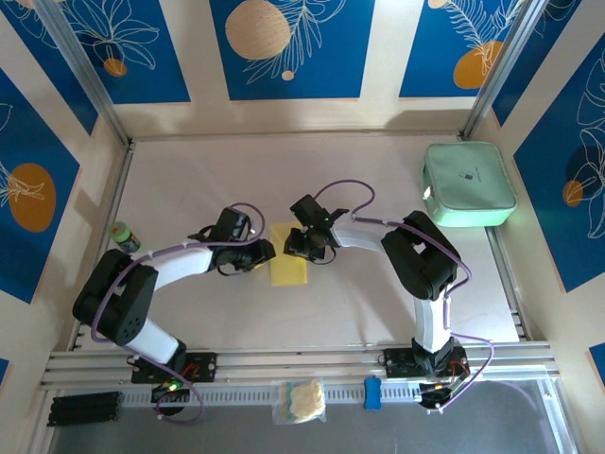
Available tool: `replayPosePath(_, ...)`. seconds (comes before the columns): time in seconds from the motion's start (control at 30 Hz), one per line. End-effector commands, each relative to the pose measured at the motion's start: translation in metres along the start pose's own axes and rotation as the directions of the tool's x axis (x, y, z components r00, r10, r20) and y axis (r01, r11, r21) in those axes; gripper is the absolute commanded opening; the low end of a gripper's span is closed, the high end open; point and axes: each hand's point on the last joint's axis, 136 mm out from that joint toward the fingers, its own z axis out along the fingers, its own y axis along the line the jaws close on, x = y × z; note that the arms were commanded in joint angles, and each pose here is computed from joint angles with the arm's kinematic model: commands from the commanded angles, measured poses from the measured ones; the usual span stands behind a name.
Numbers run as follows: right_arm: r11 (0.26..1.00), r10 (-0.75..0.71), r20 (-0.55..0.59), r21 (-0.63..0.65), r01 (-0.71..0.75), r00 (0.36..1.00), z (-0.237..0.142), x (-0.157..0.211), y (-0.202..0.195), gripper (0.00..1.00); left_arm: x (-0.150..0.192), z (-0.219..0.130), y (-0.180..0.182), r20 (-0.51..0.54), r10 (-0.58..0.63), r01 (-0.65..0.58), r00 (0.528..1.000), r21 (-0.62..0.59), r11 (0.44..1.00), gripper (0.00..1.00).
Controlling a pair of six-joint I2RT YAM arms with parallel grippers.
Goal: Fold a paper plane with a square sheet of paper (pick it up from the middle)
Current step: Third fold the triangle at the center of the table.
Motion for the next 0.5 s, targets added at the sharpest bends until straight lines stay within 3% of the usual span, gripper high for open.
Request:
replayPosePath(0.0,0.990,0.051,-0.085,0.139,-0.039,0.995,0.021,0.025,-0.045,0.33,-0.005,0.006,0.005,-0.003,0.057,-0.057,0.998,-0.059,0.997,0.37)
replayPosePath(0.47,0.989,0.052,-0.087,0.145,-0.039,0.995,0.020,0.025,-0.046,0.32,-0.006,0.025,0.002,-0.061,0.065,-0.068,0.996,-0.044,0.997,0.37)
